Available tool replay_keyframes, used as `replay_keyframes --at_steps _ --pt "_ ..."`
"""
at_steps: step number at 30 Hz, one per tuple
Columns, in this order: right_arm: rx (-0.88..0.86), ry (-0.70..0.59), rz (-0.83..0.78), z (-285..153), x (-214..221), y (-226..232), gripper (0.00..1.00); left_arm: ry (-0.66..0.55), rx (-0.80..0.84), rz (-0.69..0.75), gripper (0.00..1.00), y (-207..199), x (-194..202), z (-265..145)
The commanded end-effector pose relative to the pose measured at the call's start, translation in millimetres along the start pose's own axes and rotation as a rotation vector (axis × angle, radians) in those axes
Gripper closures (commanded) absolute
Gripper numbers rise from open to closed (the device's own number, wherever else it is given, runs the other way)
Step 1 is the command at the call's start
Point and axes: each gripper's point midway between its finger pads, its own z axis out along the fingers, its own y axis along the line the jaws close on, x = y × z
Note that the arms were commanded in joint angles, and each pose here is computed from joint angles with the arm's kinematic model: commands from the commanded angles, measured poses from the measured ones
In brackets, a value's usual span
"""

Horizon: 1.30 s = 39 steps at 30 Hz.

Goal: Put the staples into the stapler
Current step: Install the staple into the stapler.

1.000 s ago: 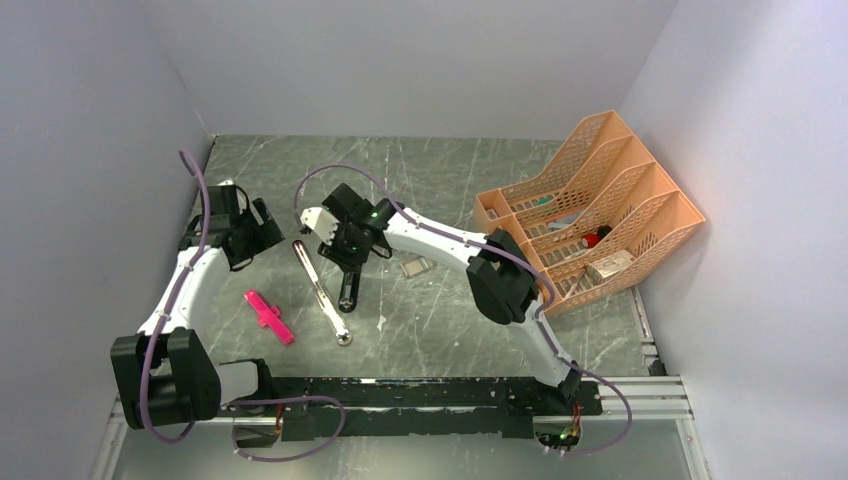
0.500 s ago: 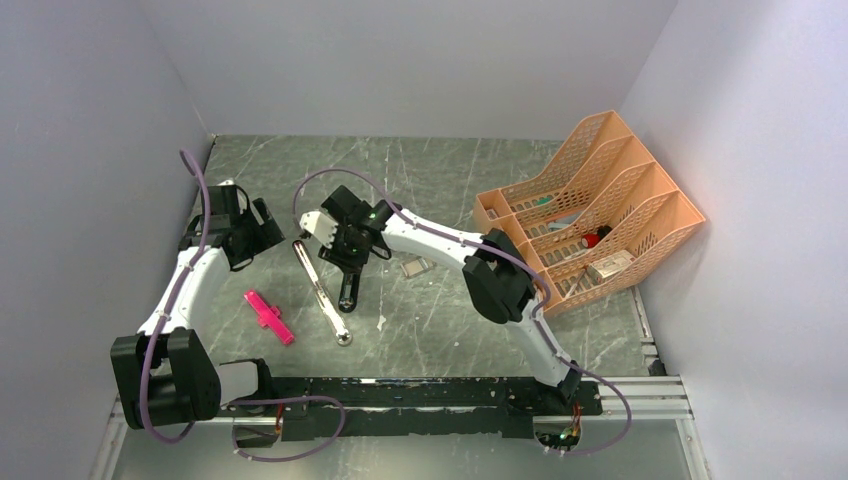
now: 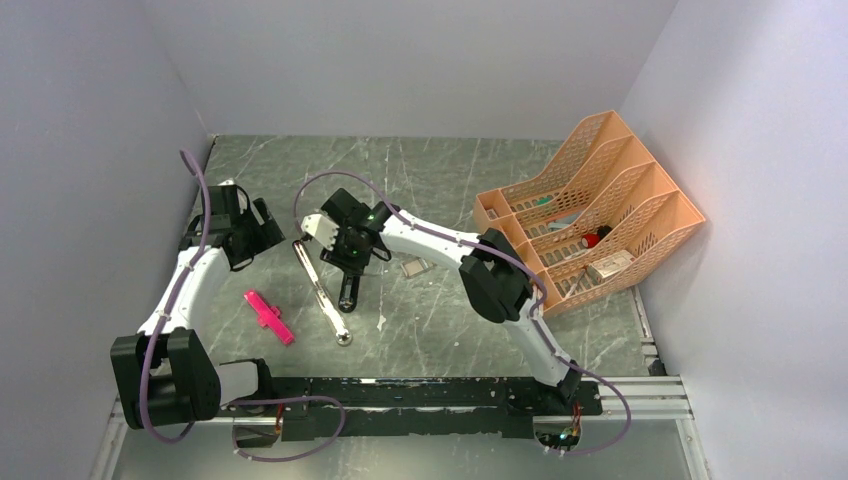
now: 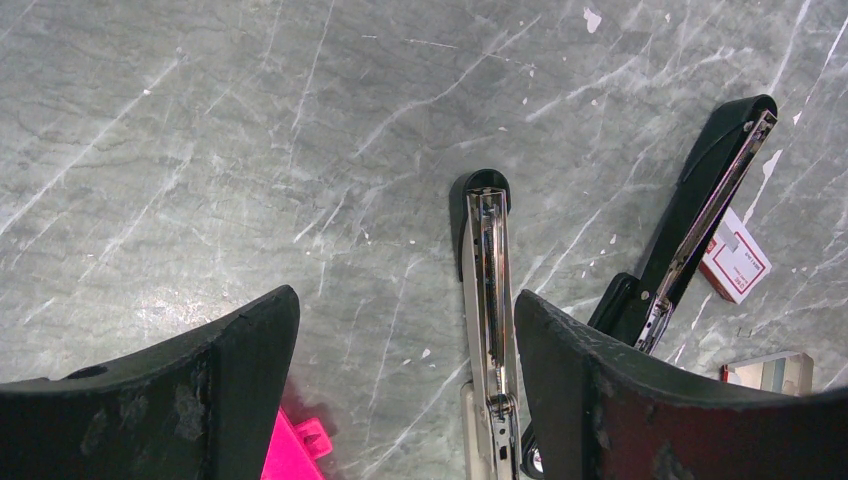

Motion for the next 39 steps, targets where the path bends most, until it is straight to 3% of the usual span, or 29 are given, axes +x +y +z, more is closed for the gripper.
replay_keyframes --at_steps 1,13,39 --pt "0.003 0.01 0.004 3.4 0.2 -4.0 0.7 -0.046 0.047 0.015 0.17 -12.9 -16.4 -6.5" --pt "-0.009 0.029 0.006 6.7 5.4 -1.6 0.68 -0.047 0.048 0.017 0.17 -13.3 -16.6 -6.8" --pt "-0.01 -0.007 0.011 3.9 -3.8 -1.8 0.5 -0.049 0.046 0.02 0.17 -13.5 -16.6 -7.2"
